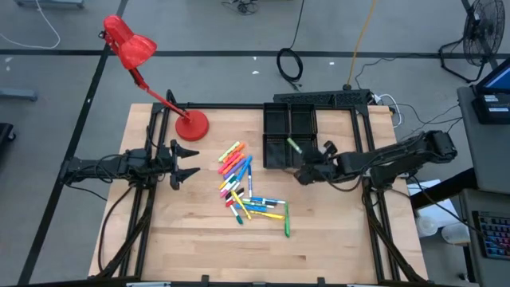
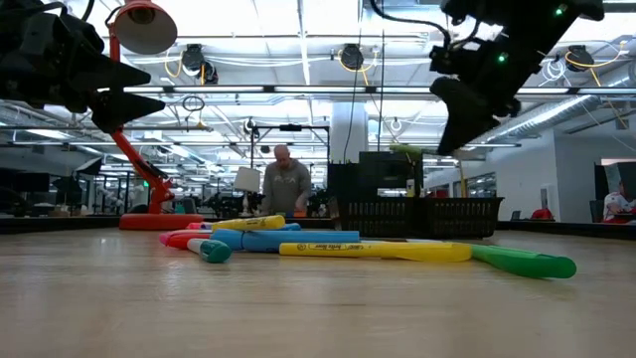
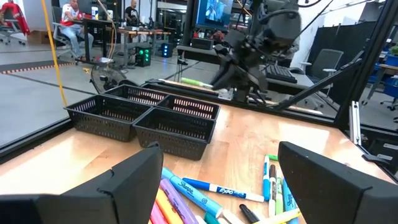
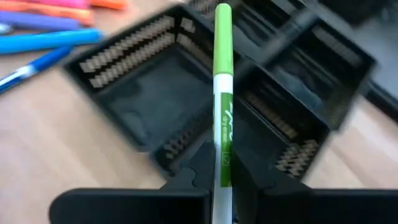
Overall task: Pick & Place Markers
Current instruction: Put the green marker pen into the bottom right black bin
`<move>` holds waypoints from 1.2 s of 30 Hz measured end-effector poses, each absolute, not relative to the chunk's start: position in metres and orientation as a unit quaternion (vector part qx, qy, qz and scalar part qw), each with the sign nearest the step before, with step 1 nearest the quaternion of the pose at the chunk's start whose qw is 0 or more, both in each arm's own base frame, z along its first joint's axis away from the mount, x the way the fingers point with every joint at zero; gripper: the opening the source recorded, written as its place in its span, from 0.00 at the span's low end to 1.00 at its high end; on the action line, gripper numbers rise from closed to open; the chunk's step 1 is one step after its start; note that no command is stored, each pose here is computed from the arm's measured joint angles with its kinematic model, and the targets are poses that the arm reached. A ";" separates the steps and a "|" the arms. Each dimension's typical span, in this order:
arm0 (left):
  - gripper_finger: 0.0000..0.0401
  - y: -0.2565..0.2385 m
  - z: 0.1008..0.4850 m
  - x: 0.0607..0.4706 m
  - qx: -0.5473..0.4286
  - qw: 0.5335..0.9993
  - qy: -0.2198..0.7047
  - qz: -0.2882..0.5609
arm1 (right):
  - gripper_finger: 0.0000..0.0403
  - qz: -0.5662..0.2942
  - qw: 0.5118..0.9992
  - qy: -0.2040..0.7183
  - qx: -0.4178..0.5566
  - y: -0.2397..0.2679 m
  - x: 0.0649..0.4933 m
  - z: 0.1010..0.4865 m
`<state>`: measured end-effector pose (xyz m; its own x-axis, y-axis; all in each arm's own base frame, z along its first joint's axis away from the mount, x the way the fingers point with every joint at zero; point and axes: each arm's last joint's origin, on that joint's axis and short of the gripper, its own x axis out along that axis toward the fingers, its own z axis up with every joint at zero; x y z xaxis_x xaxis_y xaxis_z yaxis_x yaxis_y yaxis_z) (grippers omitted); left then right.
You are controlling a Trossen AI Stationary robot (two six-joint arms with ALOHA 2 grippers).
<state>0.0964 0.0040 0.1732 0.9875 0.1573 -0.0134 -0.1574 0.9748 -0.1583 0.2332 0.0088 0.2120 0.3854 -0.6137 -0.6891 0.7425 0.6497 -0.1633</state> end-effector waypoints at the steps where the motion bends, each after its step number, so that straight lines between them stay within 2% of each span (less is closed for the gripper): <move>1: 0.81 0.004 0.173 0.096 -0.080 0.994 0.000 0.079 | 0.05 -0.423 0.821 0.373 0.089 0.005 0.231 0.212; 5: 0.81 0.004 0.173 0.096 -0.080 0.994 0.000 0.079 | 0.05 -0.451 0.804 0.375 0.098 -0.005 0.229 0.211; 15: 0.81 0.004 0.173 0.096 -0.080 0.994 0.000 0.079 | 0.05 -0.451 0.794 0.390 0.118 -0.017 0.221 0.185; 36: 0.81 0.004 0.173 0.096 -0.080 0.994 0.000 0.079 | 0.05 -0.436 0.805 0.384 0.125 -0.018 0.222 0.176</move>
